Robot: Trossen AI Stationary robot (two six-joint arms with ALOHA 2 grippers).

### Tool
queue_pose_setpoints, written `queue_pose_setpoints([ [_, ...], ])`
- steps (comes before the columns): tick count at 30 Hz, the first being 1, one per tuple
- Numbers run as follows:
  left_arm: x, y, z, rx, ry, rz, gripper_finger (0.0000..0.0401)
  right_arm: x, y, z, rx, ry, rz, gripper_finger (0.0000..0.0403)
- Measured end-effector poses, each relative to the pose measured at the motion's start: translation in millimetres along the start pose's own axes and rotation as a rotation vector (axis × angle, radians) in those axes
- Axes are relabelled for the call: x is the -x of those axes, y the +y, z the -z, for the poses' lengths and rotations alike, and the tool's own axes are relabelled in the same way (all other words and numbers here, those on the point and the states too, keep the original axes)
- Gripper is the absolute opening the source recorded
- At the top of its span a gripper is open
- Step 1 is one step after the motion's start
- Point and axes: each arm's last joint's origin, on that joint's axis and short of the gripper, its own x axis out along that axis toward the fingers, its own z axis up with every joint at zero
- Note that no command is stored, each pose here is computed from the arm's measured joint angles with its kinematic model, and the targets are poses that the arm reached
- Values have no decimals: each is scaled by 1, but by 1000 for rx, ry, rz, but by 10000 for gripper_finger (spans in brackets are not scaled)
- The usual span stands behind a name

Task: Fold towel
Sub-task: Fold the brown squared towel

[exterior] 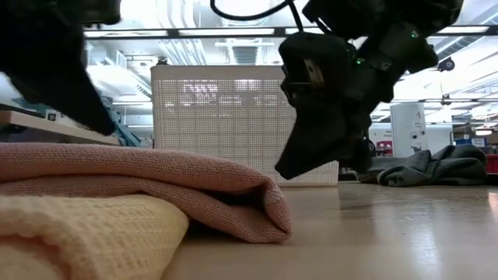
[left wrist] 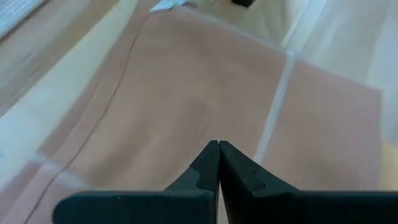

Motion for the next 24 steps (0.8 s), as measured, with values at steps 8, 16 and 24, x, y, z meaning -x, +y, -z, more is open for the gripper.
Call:
queue_pose_setpoints([
  [8, -15, 2, 5, 5, 40, 114, 0, 1, 12, 10, -37, -16, -42, 154],
  [16, -23, 11, 8, 47, 82, 106, 0, -13, 6, 20, -136, -18, 1, 215],
  [24, -39, 24, 9, 137, 155, 123, 0, -33, 8, 22, -164, -46, -68, 222],
])
